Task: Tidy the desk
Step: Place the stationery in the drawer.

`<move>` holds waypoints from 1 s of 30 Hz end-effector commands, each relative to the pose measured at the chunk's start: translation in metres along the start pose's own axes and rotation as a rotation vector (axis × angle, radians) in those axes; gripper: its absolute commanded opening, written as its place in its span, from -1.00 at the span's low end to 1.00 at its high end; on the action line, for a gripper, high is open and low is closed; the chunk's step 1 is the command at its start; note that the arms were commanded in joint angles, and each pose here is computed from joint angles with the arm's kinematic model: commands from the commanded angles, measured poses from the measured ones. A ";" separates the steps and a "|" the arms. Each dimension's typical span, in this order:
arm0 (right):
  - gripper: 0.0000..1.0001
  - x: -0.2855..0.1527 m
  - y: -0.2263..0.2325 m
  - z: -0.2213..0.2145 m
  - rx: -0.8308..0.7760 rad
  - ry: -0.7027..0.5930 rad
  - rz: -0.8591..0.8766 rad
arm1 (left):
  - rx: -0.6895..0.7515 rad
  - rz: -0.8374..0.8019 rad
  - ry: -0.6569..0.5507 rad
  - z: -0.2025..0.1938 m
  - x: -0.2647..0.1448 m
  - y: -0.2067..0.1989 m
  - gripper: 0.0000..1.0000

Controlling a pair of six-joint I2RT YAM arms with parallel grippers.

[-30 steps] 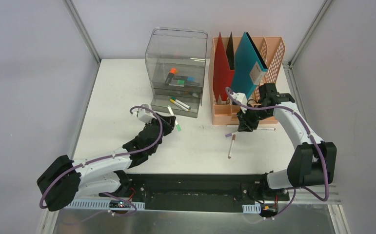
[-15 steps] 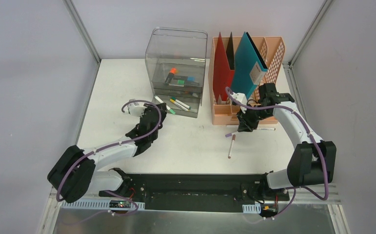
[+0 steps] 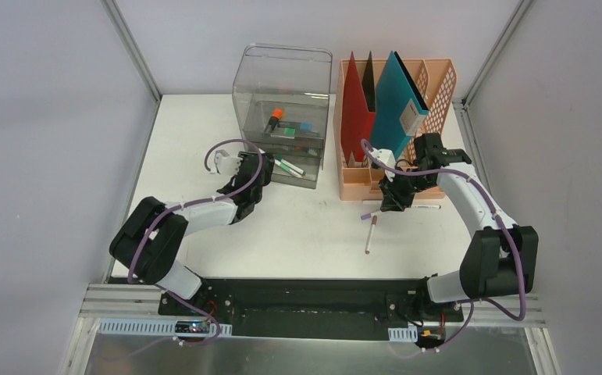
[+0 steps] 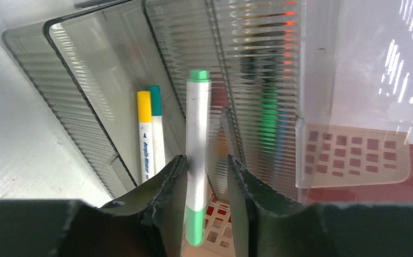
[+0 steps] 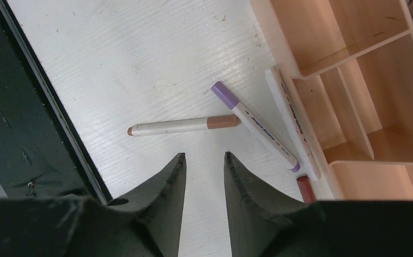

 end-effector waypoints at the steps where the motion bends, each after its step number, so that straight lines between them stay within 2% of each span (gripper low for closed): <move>1: -0.31 -0.005 0.000 0.013 -0.032 -0.043 0.000 | -0.072 -0.021 0.048 -0.009 0.012 -0.012 -0.16; 7: -0.32 -0.006 0.000 0.014 -0.034 -0.045 -0.002 | -0.094 -0.047 0.091 -0.013 0.016 -0.014 0.32; 10: -0.32 -0.006 0.001 0.015 -0.034 -0.046 -0.002 | -0.085 -0.091 0.111 -0.011 0.009 -0.024 0.48; 14: -0.32 -0.010 0.004 0.021 -0.048 -0.074 -0.003 | 0.001 -0.158 0.149 -0.005 -0.012 -0.038 0.61; 18: -0.32 -0.014 0.011 0.031 -0.068 -0.132 0.013 | 0.241 -0.355 0.231 -0.008 -0.046 -0.059 0.86; 21: -0.33 -0.015 0.024 0.042 -0.094 -0.203 0.065 | 0.451 -0.515 0.330 -0.019 -0.076 -0.066 0.92; 25: -0.29 -0.024 0.036 0.052 -0.140 -0.259 0.087 | 0.677 -0.628 0.493 -0.033 -0.112 -0.059 0.98; 26: -0.11 -0.028 0.038 0.056 -0.142 -0.270 0.079 | 0.738 -0.664 0.551 -0.038 -0.122 -0.055 0.98; 27: 0.78 -0.032 0.040 0.060 -0.146 -0.276 0.070 | 0.782 -0.701 0.602 -0.042 -0.133 -0.052 0.97; 28: 0.97 -0.037 0.041 0.062 -0.158 -0.271 0.054 | 0.816 -0.711 0.649 -0.045 -0.141 -0.045 0.98; 30: 0.99 -0.045 0.039 0.065 -0.183 -0.245 0.010 | 0.844 -0.716 0.696 -0.045 -0.151 -0.035 0.98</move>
Point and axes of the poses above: each gripper's point midway between its finger pads, its own x axis out along the fingers, its own y axis along the line the jaws close on, z = x × y, the point moved 1 cm from there along -x, back along the fingers, and after that the axes turned 3 degrees about -x, right-handed, at the moved point
